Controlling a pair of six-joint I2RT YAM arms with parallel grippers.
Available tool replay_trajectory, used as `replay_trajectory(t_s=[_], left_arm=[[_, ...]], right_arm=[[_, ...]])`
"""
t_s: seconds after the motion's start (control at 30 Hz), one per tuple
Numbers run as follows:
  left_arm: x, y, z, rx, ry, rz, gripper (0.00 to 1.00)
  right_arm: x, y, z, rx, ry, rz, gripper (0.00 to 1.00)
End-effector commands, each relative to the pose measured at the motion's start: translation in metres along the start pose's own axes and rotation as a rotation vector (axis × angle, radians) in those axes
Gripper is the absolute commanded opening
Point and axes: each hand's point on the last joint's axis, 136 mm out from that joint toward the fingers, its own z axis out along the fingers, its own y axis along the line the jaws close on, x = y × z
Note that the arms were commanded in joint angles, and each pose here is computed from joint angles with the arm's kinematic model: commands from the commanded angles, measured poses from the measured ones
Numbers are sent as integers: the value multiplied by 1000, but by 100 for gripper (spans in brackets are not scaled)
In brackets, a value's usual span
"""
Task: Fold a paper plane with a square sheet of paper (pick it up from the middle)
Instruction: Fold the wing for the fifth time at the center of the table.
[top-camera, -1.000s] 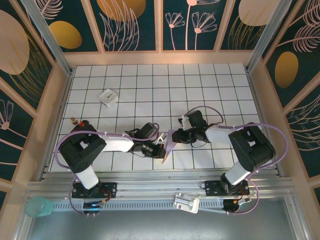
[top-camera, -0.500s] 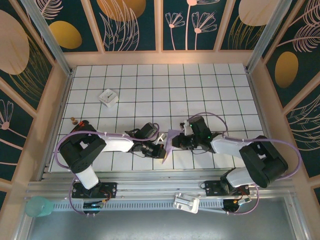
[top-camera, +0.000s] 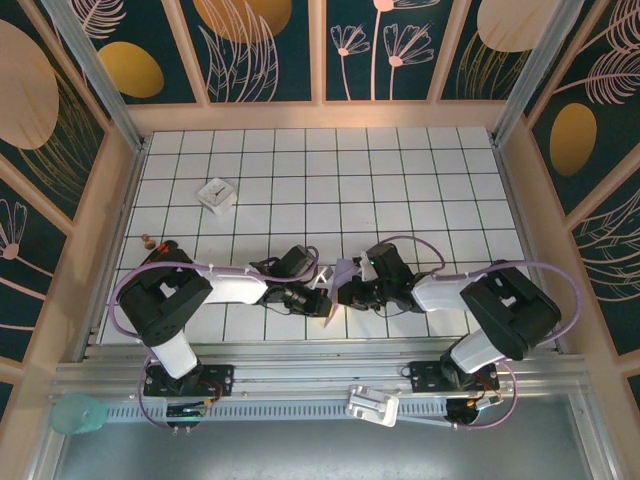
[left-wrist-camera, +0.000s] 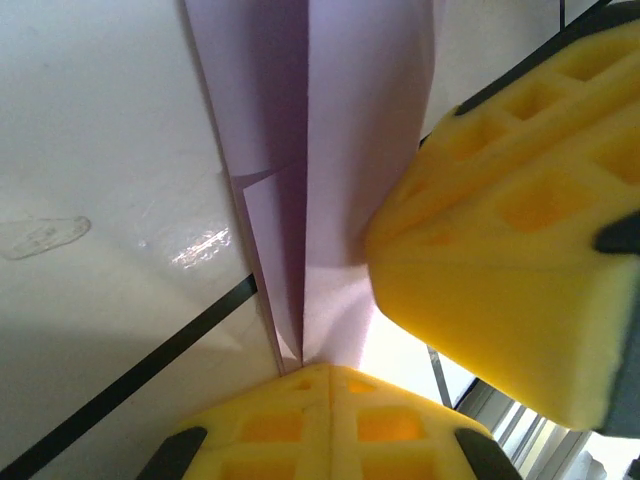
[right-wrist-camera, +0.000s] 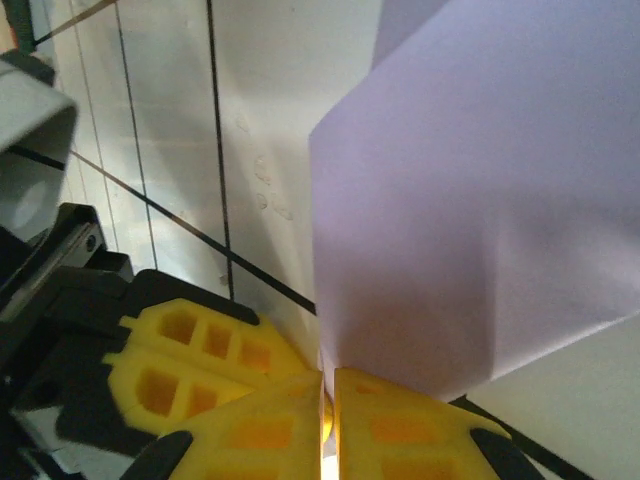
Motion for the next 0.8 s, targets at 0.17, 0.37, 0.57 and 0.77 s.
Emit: replay_trajectory(t_s=[0.17,0.37,0.57,0.77], left_arm=[[39,62,2,-241,109,-76,0],[43,67,3,-261,125,-66,0],[45,70,1,-279,131,-55,0],[23,39,-2,-178,59,-37,0]], right_arm=[[-15,-4,7,37,-18,-38,10],[-19,-13,7,63,-14,-38,10],[-23,-26,4,87,-17,-27,10],[-19,-31,6,84,-3,-13,10]])
